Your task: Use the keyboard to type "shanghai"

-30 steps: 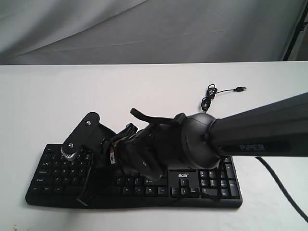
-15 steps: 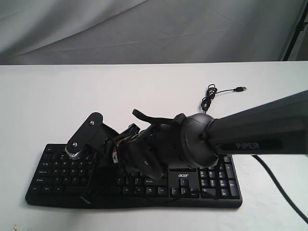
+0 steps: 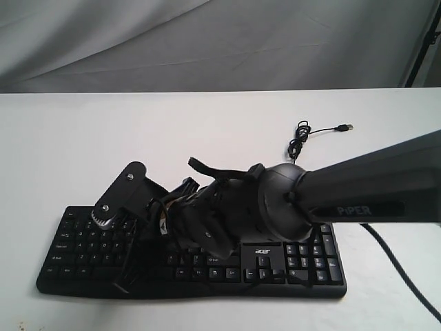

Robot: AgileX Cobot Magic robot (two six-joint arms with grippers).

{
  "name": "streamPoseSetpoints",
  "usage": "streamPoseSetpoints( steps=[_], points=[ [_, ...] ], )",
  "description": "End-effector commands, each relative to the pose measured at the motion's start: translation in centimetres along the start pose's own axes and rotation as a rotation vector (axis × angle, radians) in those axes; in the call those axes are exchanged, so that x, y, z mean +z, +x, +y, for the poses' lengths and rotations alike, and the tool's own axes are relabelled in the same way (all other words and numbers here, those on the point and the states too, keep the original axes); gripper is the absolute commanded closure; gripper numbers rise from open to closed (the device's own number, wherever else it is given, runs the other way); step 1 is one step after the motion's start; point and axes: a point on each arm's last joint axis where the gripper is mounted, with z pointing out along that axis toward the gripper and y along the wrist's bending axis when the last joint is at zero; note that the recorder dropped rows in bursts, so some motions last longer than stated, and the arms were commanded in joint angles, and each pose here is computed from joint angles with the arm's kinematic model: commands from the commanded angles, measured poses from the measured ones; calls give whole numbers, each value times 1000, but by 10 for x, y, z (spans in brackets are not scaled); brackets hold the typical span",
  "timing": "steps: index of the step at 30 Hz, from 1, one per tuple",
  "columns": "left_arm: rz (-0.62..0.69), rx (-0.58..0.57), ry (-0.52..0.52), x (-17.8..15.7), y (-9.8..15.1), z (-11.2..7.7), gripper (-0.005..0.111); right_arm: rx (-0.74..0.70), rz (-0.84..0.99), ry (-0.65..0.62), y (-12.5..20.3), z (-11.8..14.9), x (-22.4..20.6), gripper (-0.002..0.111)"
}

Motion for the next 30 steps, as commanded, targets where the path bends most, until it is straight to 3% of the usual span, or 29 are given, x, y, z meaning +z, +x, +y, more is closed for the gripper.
streamPoseSetpoints(
  steps=[1,15,22,30],
  points=[
    [-4,-1,4,0,1,0,107,2,-8,0,0,2,0,108],
    [-4,-1,4,0,1,0,107,-4,20,-6,8,3,9,108],
    [-4,-1,4,0,1,0,107,-8,-17,-2,-4,3,-5,108],
    [-4,-1,4,0,1,0,107,-54,-38,-38,-42,20,6,108]
  ],
)
